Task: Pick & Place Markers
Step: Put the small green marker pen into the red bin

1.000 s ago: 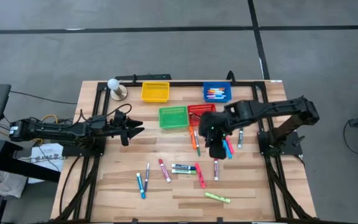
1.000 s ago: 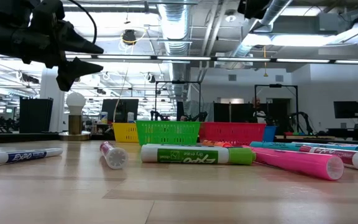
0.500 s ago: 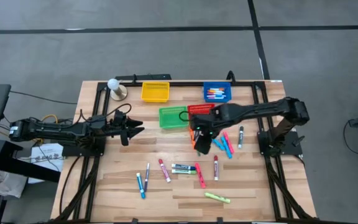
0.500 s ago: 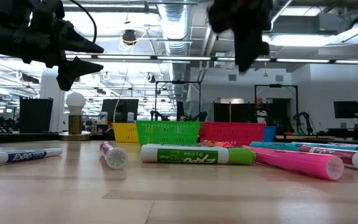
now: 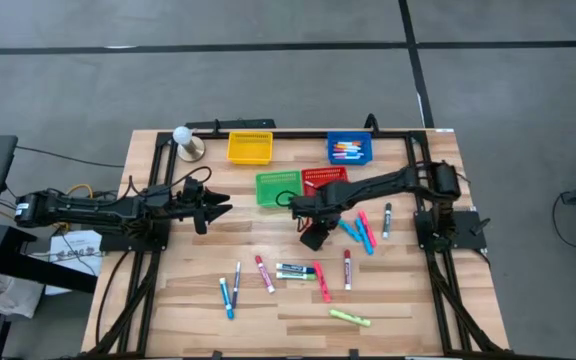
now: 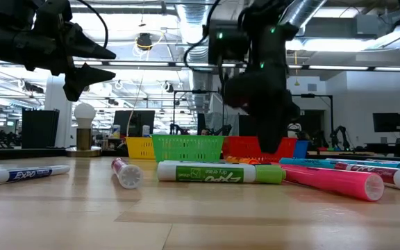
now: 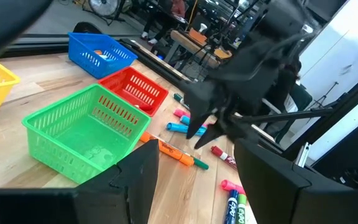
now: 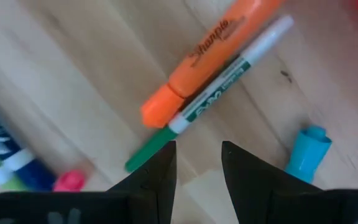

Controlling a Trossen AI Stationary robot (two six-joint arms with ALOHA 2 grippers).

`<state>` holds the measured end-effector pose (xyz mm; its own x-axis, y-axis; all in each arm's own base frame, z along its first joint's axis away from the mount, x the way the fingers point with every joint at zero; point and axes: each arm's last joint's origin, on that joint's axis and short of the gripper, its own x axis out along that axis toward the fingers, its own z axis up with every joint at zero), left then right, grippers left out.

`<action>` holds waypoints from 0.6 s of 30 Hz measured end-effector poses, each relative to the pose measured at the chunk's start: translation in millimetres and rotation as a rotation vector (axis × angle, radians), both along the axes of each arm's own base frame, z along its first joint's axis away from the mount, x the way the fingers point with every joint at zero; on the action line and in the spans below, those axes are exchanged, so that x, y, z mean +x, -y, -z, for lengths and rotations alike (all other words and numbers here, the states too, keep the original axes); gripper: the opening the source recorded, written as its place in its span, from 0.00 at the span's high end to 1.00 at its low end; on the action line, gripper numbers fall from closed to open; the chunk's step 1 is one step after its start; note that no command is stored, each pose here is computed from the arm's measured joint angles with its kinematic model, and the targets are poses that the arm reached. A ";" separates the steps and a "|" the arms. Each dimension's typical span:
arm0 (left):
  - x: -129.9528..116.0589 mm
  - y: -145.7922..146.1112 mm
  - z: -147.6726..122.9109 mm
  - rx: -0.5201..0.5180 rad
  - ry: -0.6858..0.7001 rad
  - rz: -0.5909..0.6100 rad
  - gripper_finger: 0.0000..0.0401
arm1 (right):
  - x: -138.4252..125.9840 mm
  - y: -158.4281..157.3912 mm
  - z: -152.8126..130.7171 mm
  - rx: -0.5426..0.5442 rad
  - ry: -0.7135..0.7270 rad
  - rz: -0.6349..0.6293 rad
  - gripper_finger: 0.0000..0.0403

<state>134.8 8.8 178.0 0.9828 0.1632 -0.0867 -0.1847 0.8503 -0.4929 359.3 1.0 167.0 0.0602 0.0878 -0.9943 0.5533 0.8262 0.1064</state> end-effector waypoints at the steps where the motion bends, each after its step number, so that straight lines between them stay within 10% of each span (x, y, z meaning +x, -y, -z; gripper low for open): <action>1: 0.0 0.0 0.0 0.000 0.000 0.000 0.48 | 0.3 1.4 3.8 0.002 -0.015 0.010 0.71; 18: 0.0 0.0 0.0 0.000 0.000 0.000 0.48 | 8.4 6.3 14.5 -0.089 0.009 0.237 0.71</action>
